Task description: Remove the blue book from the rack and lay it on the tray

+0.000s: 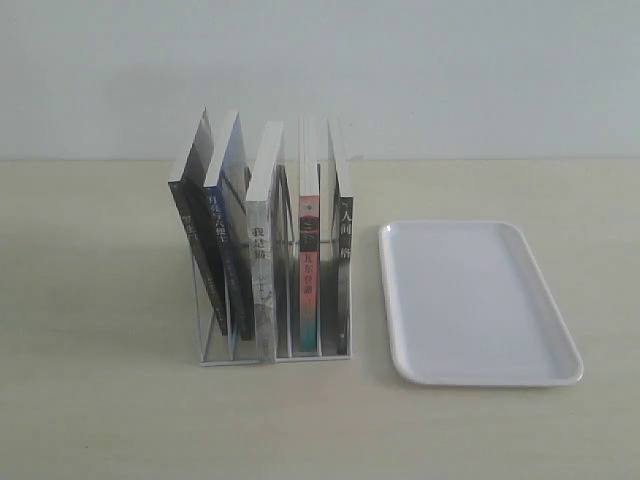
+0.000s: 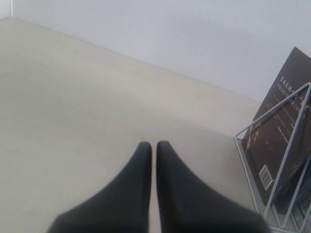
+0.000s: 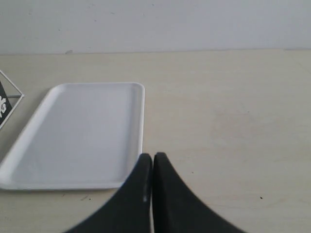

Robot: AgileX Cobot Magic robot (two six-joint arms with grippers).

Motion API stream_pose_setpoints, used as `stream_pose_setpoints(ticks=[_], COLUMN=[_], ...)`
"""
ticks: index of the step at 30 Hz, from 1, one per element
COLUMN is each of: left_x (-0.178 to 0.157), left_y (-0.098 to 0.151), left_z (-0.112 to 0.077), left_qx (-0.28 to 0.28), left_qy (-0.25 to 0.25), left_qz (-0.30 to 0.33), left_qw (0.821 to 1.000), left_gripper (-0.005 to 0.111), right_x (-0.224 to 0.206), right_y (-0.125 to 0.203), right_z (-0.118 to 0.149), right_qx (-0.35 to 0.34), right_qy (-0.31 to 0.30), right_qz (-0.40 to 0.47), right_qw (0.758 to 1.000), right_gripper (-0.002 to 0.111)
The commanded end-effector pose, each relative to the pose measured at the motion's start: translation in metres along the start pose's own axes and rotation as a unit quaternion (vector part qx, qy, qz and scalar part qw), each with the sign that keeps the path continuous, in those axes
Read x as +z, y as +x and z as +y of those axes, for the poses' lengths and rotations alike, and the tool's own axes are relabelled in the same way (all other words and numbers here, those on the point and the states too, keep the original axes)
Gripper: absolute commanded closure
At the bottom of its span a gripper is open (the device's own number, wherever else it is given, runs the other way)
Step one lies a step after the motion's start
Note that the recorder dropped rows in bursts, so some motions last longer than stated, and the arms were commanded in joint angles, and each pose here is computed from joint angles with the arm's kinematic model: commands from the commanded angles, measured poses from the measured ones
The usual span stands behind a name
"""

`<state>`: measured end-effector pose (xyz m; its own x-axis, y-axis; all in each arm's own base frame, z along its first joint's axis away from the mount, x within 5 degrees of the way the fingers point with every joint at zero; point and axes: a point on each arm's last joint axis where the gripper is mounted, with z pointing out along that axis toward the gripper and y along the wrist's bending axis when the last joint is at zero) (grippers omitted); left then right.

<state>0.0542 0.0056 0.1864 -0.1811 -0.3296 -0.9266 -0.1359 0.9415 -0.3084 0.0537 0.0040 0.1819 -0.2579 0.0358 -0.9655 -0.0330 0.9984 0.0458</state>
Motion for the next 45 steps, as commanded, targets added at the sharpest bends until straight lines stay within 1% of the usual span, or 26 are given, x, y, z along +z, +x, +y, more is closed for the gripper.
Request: stream_pose_setpoints(ticks=[1, 22, 23, 26, 27, 29, 37, 41, 44, 45], left_x=[0.0, 0.0, 0.0, 0.0, 0.0, 0.0, 0.0, 0.0, 0.0, 0.0], left_y=[0.0, 0.0, 0.0, 0.0, 0.0, 0.0, 0.0, 0.0, 0.0, 0.0], left_z=[0.0, 0.0, 0.0, 0.0, 0.0, 0.0, 0.0, 0.0, 0.0, 0.0], left_qx=[0.002, 0.002, 0.002, 0.002, 0.002, 0.002, 0.002, 0.002, 0.002, 0.002], left_qy=[0.002, 0.002, 0.002, 0.002, 0.002, 0.002, 0.002, 0.002, 0.002, 0.002], left_qz=[-0.006, -0.006, -0.006, -0.006, -0.006, -0.006, -0.006, -0.006, -0.006, -0.006], left_qw=[1.0, 1.0, 1.0, 1.0, 1.0, 1.0, 1.0, 1.0, 1.0, 1.0], left_gripper=[0.103, 0.103, 0.103, 0.103, 0.103, 0.103, 0.103, 0.103, 0.103, 0.103], right_x=[0.0, 0.0, 0.0, -0.003, -0.005, -0.012, -0.027, -0.037, -0.051, -0.053], right_y=[-0.001, -0.002, -0.005, -0.023, -0.029, -0.044, -0.064, -0.074, -0.098, -0.109], right_z=[0.0, 0.0, -0.001, -0.002, -0.003, -0.004, -0.005, -0.006, -0.004, -0.003], right_qx=[-0.003, -0.003, -0.003, -0.003, -0.003, -0.003, -0.003, 0.047, 0.046, 0.046], right_qy=[0.002, 0.002, 0.004, 0.012, 0.015, 0.022, 0.033, 0.014, 0.01, 0.009], right_qz=[-0.004, -0.011, -0.03, -0.126, -0.162, -0.247, -0.379, -0.442, -0.467, -0.466], right_qw=[1.0, 1.0, 1.0, 0.992, 0.987, 0.969, 0.925, 0.896, 0.883, 0.883], right_gripper=[0.108, 0.108, 0.108, 0.108, 0.108, 0.108, 0.108, 0.108, 0.108, 0.108])
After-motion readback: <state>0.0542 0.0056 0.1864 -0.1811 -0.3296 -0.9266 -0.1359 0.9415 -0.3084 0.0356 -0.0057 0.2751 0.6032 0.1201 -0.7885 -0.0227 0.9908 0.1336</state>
